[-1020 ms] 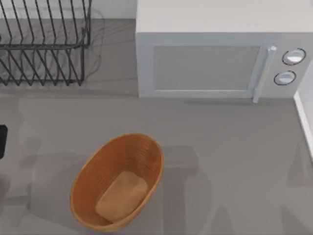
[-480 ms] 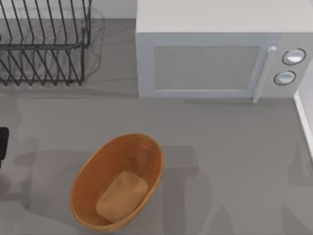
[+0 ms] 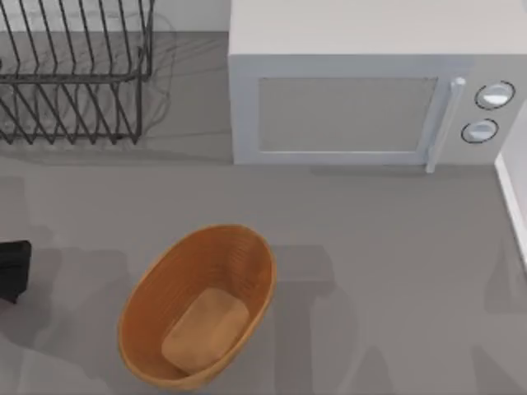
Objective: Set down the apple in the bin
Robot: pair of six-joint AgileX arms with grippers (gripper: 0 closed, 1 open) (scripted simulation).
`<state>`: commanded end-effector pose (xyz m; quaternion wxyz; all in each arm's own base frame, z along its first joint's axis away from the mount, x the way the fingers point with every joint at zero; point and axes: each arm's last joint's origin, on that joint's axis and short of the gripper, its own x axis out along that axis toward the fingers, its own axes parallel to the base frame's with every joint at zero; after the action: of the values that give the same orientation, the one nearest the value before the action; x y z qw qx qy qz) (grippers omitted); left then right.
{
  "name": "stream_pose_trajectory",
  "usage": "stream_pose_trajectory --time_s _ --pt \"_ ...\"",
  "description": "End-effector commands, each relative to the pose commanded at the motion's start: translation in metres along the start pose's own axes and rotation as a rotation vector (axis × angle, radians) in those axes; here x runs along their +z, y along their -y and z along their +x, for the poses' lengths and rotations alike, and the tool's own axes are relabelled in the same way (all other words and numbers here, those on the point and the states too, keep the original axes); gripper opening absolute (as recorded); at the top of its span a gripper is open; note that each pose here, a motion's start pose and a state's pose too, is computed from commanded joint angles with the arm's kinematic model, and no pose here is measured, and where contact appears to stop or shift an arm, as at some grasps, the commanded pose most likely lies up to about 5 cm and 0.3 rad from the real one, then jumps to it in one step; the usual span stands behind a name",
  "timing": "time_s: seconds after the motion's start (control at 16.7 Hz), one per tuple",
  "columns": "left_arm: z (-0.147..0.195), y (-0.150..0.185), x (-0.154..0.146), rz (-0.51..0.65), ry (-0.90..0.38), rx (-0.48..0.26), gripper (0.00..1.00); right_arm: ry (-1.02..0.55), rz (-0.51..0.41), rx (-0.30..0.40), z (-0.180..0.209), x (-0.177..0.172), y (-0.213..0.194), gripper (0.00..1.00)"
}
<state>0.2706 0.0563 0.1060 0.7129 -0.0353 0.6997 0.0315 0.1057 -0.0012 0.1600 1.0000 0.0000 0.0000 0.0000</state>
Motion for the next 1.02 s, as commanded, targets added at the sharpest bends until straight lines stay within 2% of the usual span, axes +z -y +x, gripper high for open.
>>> stream_pose_trajectory --time_s 0.18,0.96,1.02 --pt "0.0000 0.0000 0.0000 0.000 0.000 0.000 1.00 0.000 0.000 0.000 0.0000 0.0000 0.0000 1.00" --pt "0.0000 0.0000 0.0000 0.000 0.000 0.000 0.02 0.000 0.000 0.000 0.0000 0.0000 0.0000 1.00" --pt "0.0000 0.0000 0.0000 0.000 0.000 0.000 0.00 0.000 0.000 0.000 0.0000 0.0000 0.0000 1.00"
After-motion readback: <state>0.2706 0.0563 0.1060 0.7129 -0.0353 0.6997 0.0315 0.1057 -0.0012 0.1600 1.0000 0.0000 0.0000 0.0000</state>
